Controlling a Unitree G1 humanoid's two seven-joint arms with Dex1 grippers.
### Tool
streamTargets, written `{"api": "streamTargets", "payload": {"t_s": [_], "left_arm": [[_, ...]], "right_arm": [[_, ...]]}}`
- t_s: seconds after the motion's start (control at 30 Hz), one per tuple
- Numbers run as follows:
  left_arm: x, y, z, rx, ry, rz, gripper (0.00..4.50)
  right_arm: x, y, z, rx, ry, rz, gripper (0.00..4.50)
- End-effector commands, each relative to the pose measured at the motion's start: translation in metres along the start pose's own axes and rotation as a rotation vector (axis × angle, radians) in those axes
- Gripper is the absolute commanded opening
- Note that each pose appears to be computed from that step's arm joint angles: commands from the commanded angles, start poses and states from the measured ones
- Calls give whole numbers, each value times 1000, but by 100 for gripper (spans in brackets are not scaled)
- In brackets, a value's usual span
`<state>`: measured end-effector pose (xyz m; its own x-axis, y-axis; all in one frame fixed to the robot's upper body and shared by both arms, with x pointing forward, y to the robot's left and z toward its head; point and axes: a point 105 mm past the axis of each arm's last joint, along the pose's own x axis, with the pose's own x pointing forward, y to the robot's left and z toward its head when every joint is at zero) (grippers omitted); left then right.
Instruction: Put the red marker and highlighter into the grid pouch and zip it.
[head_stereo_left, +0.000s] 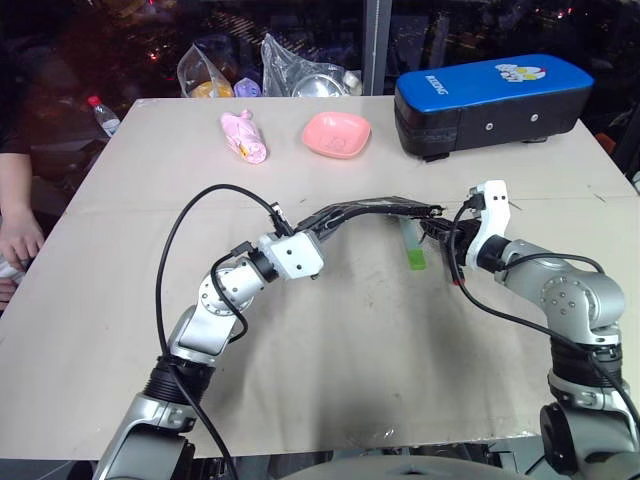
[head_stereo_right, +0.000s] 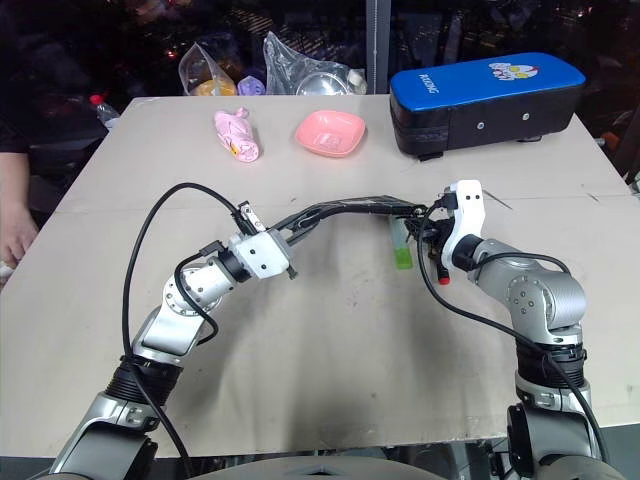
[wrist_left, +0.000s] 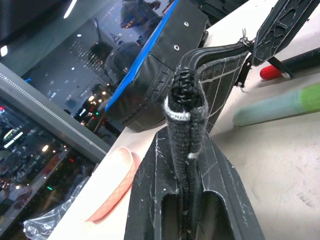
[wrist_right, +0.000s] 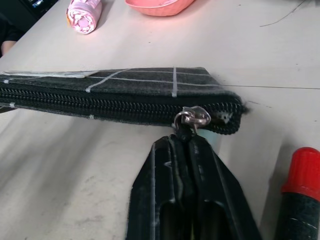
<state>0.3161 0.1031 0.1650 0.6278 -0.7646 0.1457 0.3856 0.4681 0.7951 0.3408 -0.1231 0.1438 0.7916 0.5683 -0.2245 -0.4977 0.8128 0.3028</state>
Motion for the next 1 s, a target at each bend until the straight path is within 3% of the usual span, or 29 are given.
{"api": "streamTargets", "payload": {"t_s": [0.03,0.23,0.63,1.0], "left_arm": [[0,11,14,29,-51,36,0],[-3,5,14,64,-47,-17,0],[-14,-22,12,71,-46,-223,0],[-17,-33,12,33,-48,-273,0]], "right_arm": [[-5,8,15,-76,-41,30,4],[-17,13,16,-438,61,80,4],[-23,13,6,-608,157,178,4],[-28,55,-1,-661,154,411,4]]}}
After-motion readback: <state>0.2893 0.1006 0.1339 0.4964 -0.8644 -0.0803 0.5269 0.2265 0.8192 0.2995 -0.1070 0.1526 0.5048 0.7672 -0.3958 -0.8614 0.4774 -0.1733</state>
